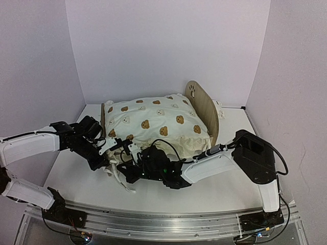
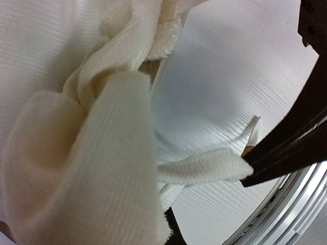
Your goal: Set up the pet bed
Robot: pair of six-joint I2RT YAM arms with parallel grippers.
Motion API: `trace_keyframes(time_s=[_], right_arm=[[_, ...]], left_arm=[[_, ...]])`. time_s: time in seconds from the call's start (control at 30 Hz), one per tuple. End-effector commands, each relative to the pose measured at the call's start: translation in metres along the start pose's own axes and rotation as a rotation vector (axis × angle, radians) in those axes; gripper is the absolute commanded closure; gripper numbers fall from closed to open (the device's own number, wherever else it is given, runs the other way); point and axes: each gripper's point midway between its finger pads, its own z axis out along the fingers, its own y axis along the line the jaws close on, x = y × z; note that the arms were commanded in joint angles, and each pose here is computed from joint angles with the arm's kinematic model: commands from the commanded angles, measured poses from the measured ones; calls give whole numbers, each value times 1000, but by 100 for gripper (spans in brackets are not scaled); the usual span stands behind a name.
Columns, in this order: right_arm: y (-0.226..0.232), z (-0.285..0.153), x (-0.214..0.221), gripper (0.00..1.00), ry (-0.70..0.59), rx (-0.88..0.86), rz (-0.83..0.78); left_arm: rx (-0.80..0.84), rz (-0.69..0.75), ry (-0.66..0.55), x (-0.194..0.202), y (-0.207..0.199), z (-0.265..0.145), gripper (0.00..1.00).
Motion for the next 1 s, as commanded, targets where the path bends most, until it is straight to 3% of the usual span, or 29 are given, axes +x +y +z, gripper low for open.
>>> trace_keyframes(time_s=[0.0, 0.27, 0.7, 0.97], right_arm=[[21, -7, -17, 100, -24, -85, 21], [11, 4, -2, 100, 1, -69, 55], [-12, -31, 17, 66, 61, -13, 75], [-35, -32, 6, 62, 14, 25, 124]], left_arm=[[-60, -20, -65, -24, 11, -1, 100], [66, 83, -109, -31, -17, 17, 100], [36, 175, -162, -32, -13, 42, 100], [17, 195, -161, -27, -11, 47, 100]])
